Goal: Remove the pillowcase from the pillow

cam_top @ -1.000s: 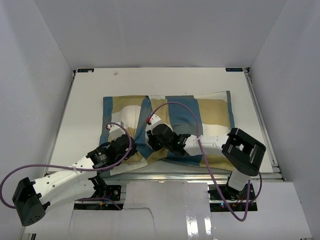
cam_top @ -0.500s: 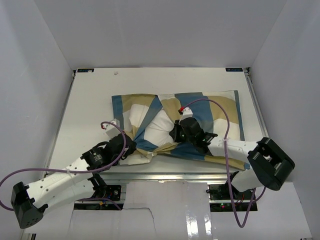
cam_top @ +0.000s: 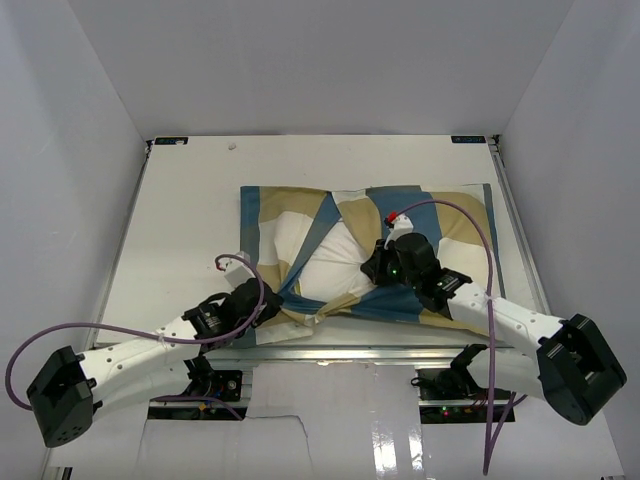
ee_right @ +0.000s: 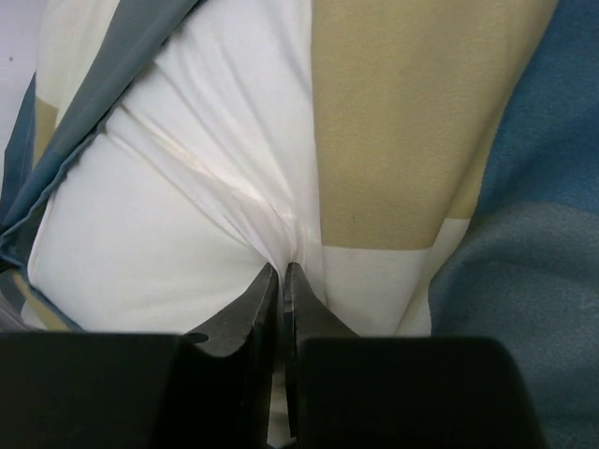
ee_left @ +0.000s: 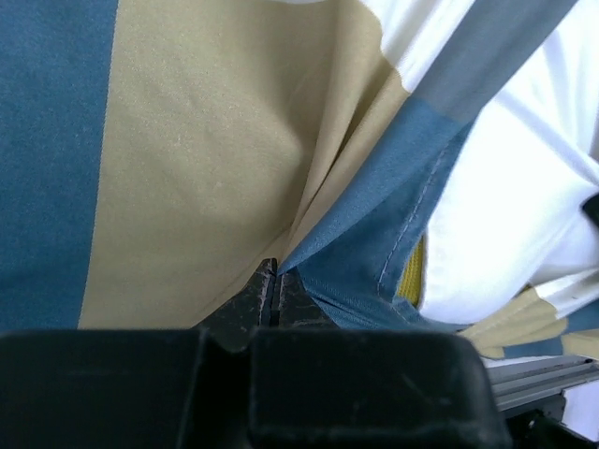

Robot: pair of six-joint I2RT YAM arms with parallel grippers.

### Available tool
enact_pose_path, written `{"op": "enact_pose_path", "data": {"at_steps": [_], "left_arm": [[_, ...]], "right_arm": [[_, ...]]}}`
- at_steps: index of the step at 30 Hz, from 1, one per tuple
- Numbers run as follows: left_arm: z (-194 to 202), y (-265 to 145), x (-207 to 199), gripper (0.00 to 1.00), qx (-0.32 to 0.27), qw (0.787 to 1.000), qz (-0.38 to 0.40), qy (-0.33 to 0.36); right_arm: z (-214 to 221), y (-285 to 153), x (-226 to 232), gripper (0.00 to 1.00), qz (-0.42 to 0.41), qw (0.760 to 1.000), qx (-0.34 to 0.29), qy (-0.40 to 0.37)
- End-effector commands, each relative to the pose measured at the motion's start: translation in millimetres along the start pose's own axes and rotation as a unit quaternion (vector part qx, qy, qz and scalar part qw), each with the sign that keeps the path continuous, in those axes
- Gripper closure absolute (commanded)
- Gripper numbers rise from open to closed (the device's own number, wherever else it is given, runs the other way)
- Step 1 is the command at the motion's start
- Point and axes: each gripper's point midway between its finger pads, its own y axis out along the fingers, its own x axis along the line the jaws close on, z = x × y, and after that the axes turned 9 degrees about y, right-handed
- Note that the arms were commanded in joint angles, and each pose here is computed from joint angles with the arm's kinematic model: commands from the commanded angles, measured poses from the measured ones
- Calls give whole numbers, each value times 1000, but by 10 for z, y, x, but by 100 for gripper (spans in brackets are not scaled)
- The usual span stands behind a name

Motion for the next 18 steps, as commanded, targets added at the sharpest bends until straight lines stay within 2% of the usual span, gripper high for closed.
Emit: {"op": "enact_pose_path", "data": {"at_steps": [1, 3, 4, 5, 6, 8, 10, 13, 18], "left_arm": [[260, 151, 436, 100, 18, 997, -53, 53], [313, 202, 459, 100, 23, 997, -56, 56], [359, 242, 475, 100, 31, 996, -61, 59], [381, 258, 473, 100, 35, 995, -63, 63], [392, 276, 453, 100, 37, 995, -60, 63], [428, 305, 467, 100, 43, 995, -64, 67], [427, 317, 457, 100, 41, 995, -61, 67], [419, 315, 446, 100, 36, 996, -54, 64], [419, 282, 340, 100, 33, 998, -14, 56]], "right_arm": [[-244, -102, 134, 92, -12, 998, -36, -57], [-197, -127, 325, 86, -45, 996, -22, -77], [-121, -148, 476, 78, -62, 994, -15, -94], [-88, -162, 543, 60, -68, 991, -14, -114], [-133, -170, 597, 55, -58, 990, -28, -126], [-34, -196, 810, 48, -73, 986, -23, -147], [-21, -214, 1021, 46, -89, 984, -26, -152], [117, -119, 1164, 33, -87, 983, -16, -163], [326, 72, 1361, 29, -96, 978, -12, -186]]}}
